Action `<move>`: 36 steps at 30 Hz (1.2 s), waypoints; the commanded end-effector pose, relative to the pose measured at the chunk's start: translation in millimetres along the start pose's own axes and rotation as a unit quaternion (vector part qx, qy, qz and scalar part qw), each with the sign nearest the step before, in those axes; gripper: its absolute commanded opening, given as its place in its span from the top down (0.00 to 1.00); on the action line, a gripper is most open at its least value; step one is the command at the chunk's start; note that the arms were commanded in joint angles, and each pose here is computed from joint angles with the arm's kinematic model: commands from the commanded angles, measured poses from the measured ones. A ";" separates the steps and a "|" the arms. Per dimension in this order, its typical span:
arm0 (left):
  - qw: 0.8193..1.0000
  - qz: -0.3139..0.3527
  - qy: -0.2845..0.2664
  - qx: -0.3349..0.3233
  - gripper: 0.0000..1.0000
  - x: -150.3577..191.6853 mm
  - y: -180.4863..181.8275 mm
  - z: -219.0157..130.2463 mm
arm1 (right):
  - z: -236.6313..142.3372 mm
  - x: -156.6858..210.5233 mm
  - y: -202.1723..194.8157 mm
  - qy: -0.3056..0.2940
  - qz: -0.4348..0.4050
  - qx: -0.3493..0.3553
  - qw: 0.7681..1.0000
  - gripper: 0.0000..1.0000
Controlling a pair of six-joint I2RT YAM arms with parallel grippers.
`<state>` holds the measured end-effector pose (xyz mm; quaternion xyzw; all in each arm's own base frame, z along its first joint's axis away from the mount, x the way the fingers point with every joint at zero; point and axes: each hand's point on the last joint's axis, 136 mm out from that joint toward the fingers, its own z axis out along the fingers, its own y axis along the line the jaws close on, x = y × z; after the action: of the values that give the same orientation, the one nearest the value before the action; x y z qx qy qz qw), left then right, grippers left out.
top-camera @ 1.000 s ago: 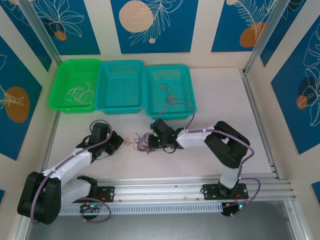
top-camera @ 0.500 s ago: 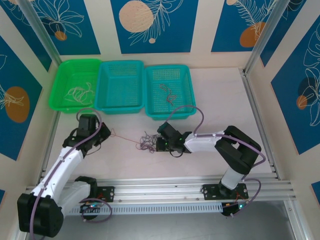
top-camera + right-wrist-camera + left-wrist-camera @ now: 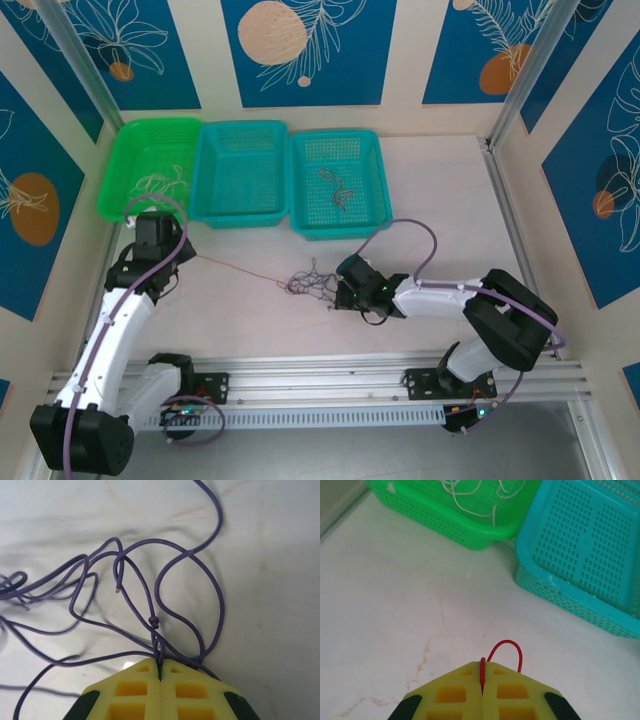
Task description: Untangle the cables
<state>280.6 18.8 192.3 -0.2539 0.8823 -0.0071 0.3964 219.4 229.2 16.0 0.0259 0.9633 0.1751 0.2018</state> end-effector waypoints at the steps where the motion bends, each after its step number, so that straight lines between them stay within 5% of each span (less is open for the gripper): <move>1: 0.999 0.012 -0.024 -0.045 1.00 -13.6 17.7 -8.3 | -10.8 27.4 -73.2 0.019 0.032 0.130 0.991 1.00; 6: 0.999 -0.016 -0.016 -0.046 1.00 -9.1 21.9 -4.1 | -36.0 29.7 -111.7 -0.032 0.102 0.167 0.980 1.00; 13: 1.000 -0.020 0.016 -0.009 1.00 -1.4 6.8 8.4 | -59.7 17.7 -112.4 -0.085 0.118 0.122 0.982 1.00; 16: 0.995 -0.003 0.042 0.085 1.00 7.2 -27.4 14.2 | -67.5 6.4 -89.0 -0.083 0.062 0.084 0.991 0.85; 21: 0.941 -0.006 0.065 0.332 1.00 21.6 -105.0 -10.4 | -91.1 -16.5 -53.9 -0.086 0.008 0.044 0.995 0.38; 27: 0.893 0.002 0.076 0.445 1.00 9.4 -144.4 -63.5 | -121.8 -46.9 -24.2 -0.117 -0.020 0.005 0.993 0.33; 36: 0.822 0.070 -0.021 0.565 1.00 -58.5 -214.4 -177.6 | -119.3 -63.8 -15.4 -0.099 -0.008 -0.023 0.995 0.13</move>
<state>288.0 -156.4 349.2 0.0247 0.7733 -0.4422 0.4536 230.5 161.6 134.0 0.0419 0.9329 0.1715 0.3139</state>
